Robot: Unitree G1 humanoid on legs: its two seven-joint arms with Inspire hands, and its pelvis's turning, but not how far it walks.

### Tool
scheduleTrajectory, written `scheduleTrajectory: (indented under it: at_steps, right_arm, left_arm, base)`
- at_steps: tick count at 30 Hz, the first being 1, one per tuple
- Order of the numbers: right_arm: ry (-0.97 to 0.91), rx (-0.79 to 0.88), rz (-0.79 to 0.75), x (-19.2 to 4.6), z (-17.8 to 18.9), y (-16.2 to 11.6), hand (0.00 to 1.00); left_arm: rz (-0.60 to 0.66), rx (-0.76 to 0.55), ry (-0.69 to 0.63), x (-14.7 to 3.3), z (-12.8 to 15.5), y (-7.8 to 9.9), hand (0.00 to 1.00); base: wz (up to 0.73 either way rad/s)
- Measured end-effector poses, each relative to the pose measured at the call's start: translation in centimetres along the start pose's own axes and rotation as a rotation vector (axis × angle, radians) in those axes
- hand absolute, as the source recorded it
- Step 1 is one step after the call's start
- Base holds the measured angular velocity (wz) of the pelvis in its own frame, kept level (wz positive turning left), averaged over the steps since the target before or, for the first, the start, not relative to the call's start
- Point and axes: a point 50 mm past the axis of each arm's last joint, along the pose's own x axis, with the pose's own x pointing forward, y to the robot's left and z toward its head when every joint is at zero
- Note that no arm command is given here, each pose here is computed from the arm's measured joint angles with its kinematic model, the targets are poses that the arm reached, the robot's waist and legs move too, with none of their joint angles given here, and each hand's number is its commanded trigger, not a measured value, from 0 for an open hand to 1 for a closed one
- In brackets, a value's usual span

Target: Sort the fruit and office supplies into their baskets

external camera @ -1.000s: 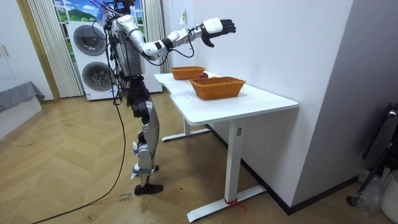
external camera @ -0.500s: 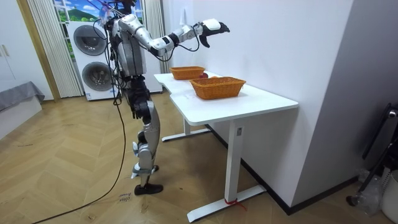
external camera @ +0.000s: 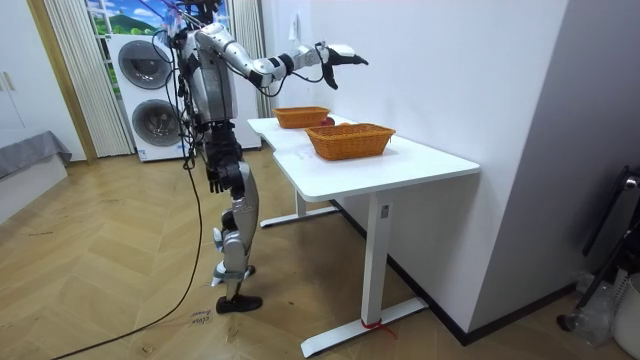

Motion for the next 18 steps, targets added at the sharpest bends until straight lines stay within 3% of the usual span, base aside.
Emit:
scheduleTrajectory:
  at_steps: [18]
  right_arm:
    - [0.091,-0.127,0.091,0.9,-1.0,1.4,0.0]
  left_arm:
    - [0.017,0.028,-0.018,0.2,0.9,1.1,0.0]
  base:
    - [0.01]
